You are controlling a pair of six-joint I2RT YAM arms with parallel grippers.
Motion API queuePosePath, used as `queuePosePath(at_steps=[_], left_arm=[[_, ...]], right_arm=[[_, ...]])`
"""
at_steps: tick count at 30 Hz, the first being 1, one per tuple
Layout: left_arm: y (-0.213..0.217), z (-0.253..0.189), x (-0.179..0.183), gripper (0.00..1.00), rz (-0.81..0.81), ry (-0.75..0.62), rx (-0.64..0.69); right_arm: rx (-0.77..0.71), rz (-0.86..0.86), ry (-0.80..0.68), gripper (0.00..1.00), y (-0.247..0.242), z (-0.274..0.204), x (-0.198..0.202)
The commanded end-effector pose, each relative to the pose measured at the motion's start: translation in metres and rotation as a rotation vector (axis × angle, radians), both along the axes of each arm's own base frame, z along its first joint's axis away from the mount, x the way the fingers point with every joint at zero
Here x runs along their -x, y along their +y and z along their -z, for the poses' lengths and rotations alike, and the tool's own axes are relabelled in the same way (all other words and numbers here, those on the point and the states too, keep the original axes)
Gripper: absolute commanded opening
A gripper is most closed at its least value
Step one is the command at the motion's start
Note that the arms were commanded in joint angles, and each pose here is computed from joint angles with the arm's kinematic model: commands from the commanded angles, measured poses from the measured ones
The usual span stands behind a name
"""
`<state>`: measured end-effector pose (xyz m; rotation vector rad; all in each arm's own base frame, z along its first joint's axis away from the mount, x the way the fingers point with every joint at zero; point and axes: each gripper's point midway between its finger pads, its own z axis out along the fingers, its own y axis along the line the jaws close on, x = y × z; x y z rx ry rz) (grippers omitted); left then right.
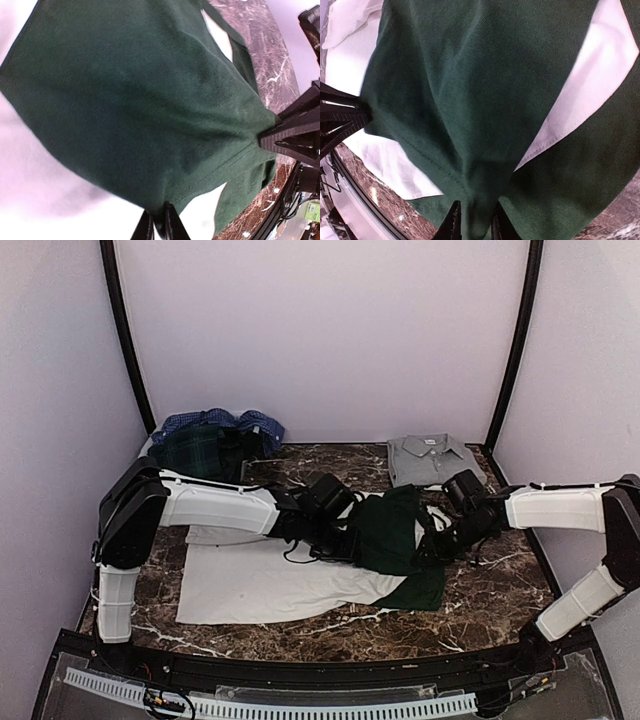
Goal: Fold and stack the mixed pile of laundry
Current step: Adjust the 1/3-folded T-shirt at the center of the board, then pick up the 1/3-folded T-shirt from the center of the board.
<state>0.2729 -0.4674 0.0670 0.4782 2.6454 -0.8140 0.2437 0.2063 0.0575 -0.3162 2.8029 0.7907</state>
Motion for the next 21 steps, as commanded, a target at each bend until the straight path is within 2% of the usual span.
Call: queuePosePath(at_steps=[1, 3, 4, 5, 6, 7, 8, 9, 10, 11, 14, 16, 21], left_arm=[[0.024, 0.001, 0.008, 0.18, 0.013, 0.018, -0.071], [0.037, -0.003, 0.008, 0.25, -0.002, 0.008, -0.088], [0.042, -0.016, 0.007, 0.32, -0.017, -0.012, -0.075], [0.055, -0.009, 0.011, 0.39, -0.029, 0.000, -0.096], [0.061, -0.024, 0.010, 0.41, -0.055, -0.020, -0.074], [0.075, -0.014, 0.018, 0.46, -0.080, 0.003, -0.096], [0.081, -0.028, 0.020, 0.47, -0.098, -0.013, -0.071], [0.096, -0.018, 0.029, 0.49, -0.126, 0.018, -0.093], [0.104, -0.030, 0.031, 0.49, -0.148, 0.004, -0.070], [0.119, -0.017, 0.041, 0.50, -0.179, 0.039, -0.096], [0.156, -0.026, 0.054, 0.52, -0.263, 0.034, -0.106], [0.187, -0.017, 0.067, 0.54, -0.322, 0.067, -0.153], [0.239, -0.023, 0.079, 0.56, -0.497, 0.120, -0.147]], right_arm=[[-0.019, -0.008, 0.009, 0.27, 0.002, -0.010, 0.010], [-0.019, 0.000, -0.005, 0.37, -0.001, -0.020, 0.013], [-0.015, 0.007, -0.010, 0.45, -0.004, -0.025, 0.015], [-0.011, 0.022, -0.014, 0.52, -0.007, -0.029, 0.017], [-0.007, 0.038, -0.010, 0.55, -0.010, -0.032, 0.021], [-0.009, 0.060, 0.000, 0.56, -0.013, -0.036, 0.024], [-0.009, 0.085, 0.019, 0.56, -0.016, -0.038, 0.029], [-0.015, 0.112, 0.018, 0.56, -0.018, -0.043, 0.034], [-0.008, 0.141, 0.022, 0.57, -0.022, -0.044, 0.038], [0.008, 0.162, 0.026, 0.58, -0.025, -0.043, 0.045], [0.039, 0.239, 0.059, 0.58, -0.036, -0.034, 0.062], [0.041, 0.270, 0.100, 0.57, -0.038, -0.027, 0.071], [0.091, 0.335, 0.167, 0.52, -0.045, -0.003, 0.080]])
